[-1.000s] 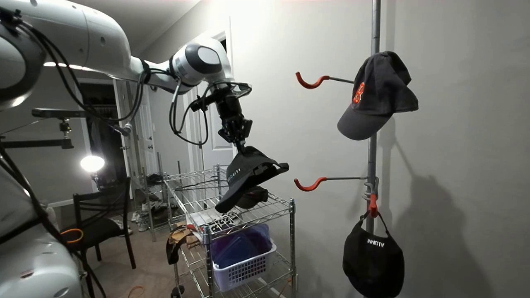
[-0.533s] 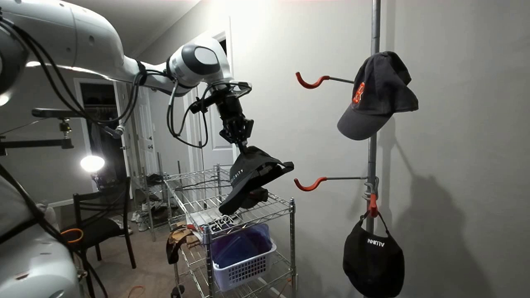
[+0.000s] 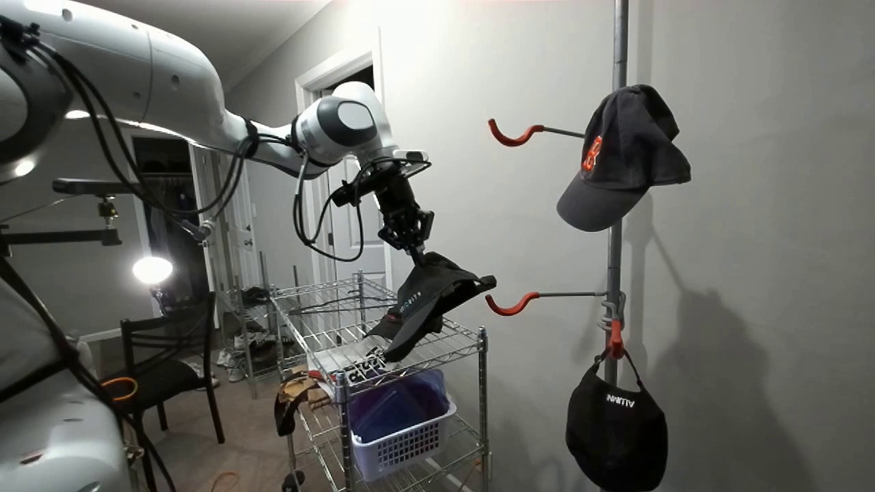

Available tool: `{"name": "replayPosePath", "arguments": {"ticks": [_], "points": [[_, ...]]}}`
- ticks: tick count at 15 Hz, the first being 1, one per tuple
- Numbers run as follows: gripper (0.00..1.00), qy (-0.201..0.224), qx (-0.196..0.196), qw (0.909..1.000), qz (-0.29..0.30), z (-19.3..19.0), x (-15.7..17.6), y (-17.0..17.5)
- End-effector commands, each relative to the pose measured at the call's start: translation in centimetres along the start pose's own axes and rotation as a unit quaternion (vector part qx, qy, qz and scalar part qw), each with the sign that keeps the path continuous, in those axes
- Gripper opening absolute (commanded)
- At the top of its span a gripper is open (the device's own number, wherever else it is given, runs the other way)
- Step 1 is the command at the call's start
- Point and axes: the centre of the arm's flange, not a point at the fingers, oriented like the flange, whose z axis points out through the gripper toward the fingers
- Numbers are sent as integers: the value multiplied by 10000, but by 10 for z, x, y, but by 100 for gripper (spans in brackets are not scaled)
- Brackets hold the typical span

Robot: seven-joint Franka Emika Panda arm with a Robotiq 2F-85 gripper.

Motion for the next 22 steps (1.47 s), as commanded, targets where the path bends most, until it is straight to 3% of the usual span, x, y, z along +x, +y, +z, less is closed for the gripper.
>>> {"name": "replayPosePath", "arguments": {"ticks": [1,6,9,14,22], "points": [[2,464,-201,9985,-227,-1,4,26],[2,851,-197,9957,-298,12,16,63],[2,845,-66,9959,-318,34,31,78],[2,559,210,9963,-615,74,35,78],[2,529,197,9958,-719,75,41,77]]}}
